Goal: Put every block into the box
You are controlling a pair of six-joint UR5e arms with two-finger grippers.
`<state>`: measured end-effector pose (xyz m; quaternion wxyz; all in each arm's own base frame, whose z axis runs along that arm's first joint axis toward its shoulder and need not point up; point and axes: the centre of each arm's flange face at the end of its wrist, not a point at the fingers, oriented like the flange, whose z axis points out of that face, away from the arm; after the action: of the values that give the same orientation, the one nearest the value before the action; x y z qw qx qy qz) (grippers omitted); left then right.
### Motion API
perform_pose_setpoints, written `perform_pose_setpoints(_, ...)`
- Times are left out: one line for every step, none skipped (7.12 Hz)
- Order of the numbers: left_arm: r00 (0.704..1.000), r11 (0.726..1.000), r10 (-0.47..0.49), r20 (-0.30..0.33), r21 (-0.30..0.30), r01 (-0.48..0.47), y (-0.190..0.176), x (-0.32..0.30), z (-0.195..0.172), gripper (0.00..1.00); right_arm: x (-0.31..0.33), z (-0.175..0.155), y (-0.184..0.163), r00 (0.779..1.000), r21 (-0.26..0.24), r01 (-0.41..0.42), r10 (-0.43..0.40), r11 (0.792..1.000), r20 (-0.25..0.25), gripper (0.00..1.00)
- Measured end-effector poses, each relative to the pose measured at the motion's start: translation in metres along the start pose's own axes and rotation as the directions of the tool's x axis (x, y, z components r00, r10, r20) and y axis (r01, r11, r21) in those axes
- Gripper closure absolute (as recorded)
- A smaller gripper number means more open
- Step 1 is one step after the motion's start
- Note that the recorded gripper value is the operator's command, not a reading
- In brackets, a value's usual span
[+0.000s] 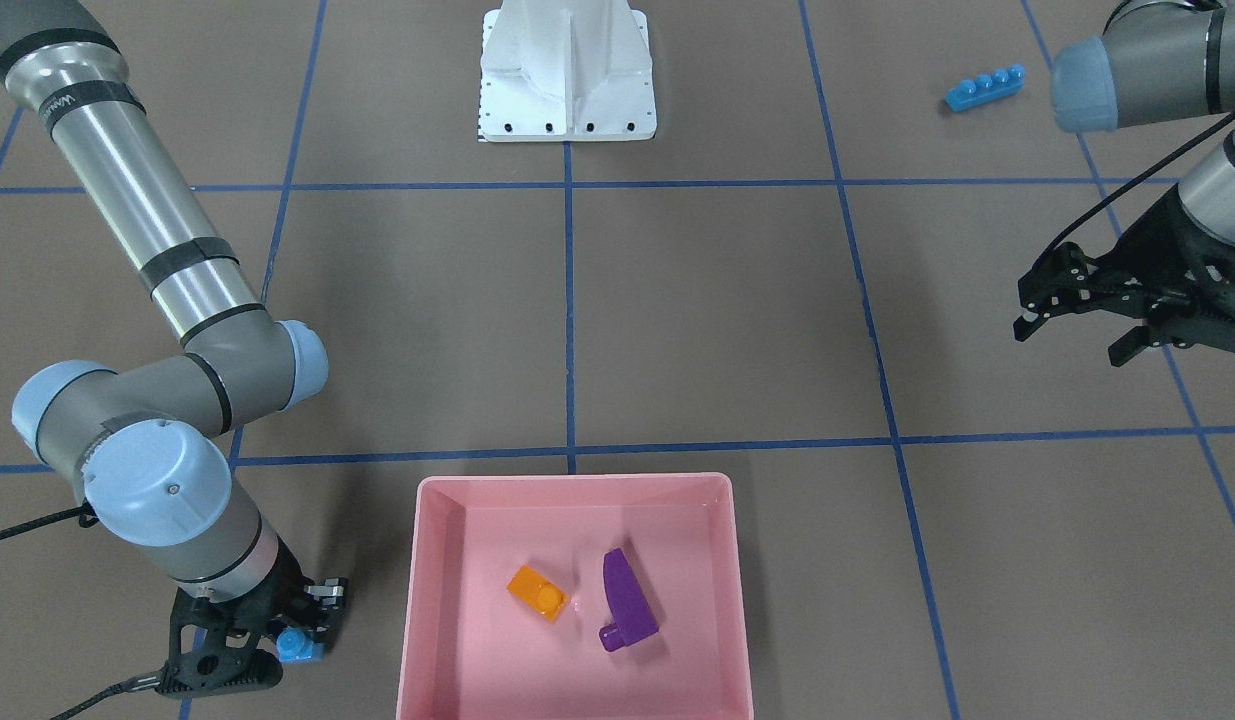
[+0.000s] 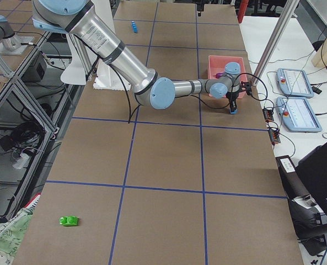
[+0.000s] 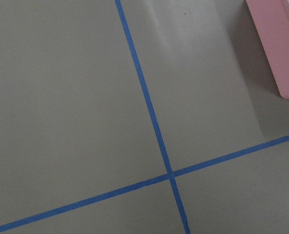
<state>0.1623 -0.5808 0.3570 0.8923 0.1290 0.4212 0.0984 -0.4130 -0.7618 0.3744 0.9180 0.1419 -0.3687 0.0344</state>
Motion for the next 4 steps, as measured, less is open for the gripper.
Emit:
perform_pose_setpoints(1.0,1.0,-0.001,0.001,-0.002,0.001,0.001,-0.001,0.001,0.0,0.004,-0.03,-0.019,0.999,0.018,-0.036,0.035,0.999,0.03,1.0)
perform_pose_setpoints(1.0,1.0,-0.003,0.002,-0.006,0.003,0.004,-0.003,0.002,0.0,0.0,-0.072,-0.04,0.993,0.021,-0.092,0.09,0.996,0.071,1.0)
perform_pose_setpoints(1.0,1.0,-0.005,0.004,-0.011,0.005,0.007,-0.006,0.004,0.0,-0.021,-0.116,-0.059,0.984,0.015,-0.151,0.149,0.988,0.103,1.0)
perform_pose_setpoints(1.0,1.0,-0.007,0.005,-0.013,0.007,0.009,-0.008,0.005,0.0,-0.06,-0.153,-0.073,0.969,0.002,-0.218,0.217,0.976,0.122,1.0)
